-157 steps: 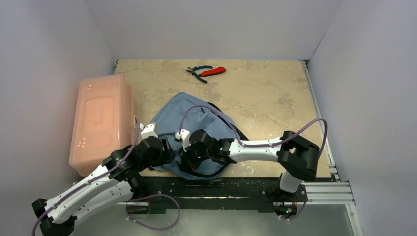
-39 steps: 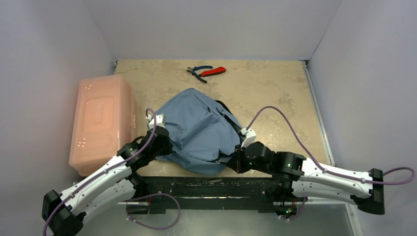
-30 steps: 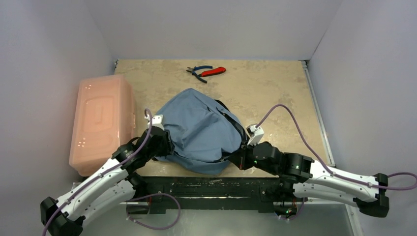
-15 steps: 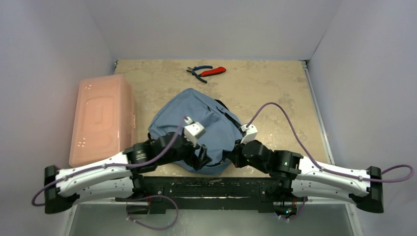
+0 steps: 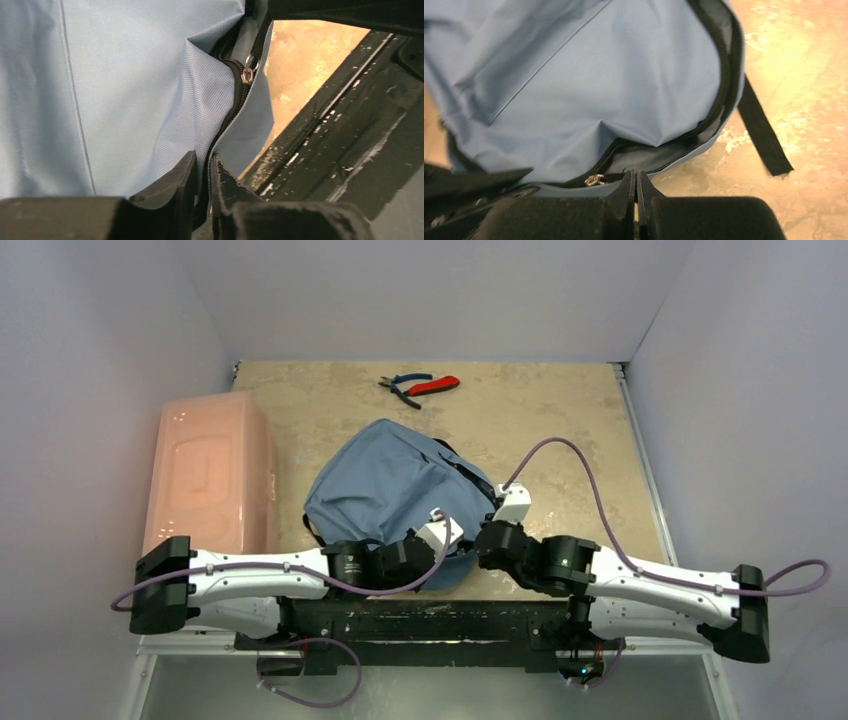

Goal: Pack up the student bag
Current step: Zip the student bag at the center of the board.

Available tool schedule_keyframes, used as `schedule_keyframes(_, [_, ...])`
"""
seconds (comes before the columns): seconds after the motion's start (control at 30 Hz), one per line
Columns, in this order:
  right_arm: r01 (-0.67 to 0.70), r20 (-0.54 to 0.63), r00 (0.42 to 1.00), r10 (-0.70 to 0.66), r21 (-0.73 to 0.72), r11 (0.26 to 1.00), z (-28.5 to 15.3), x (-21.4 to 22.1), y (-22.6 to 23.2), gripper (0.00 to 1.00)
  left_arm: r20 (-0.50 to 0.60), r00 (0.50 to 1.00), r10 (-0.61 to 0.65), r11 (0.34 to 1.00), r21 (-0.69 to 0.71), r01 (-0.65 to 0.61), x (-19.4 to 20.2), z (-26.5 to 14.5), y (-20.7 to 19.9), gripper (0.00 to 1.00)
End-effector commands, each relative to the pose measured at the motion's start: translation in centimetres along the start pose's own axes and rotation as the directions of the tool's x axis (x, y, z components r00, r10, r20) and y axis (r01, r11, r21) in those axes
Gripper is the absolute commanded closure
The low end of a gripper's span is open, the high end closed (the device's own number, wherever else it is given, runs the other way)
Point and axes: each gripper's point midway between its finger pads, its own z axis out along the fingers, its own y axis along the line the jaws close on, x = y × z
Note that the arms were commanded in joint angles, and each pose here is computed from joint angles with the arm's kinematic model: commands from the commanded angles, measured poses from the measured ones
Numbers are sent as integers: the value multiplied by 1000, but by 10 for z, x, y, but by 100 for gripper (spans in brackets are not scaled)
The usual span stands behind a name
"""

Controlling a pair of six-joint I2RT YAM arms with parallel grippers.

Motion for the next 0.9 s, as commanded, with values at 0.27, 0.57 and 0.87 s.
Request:
schedule_keyframes(0.27, [-354, 359, 912, 200, 437, 827, 1, -73, -108, 100, 66, 998, 15, 998, -55, -11, 16, -29, 22, 100])
schedule_keyframes(0.57, [-305, 477, 877, 51, 473, 827, 24, -163, -146, 100, 85, 996, 5, 997, 81, -12, 36, -46, 8, 100])
schedule_keyframes(0.87, [-7, -46, 999, -8, -304, 953, 17, -80, -3, 100, 102, 995, 7, 992, 125, -19, 27, -42, -5, 100])
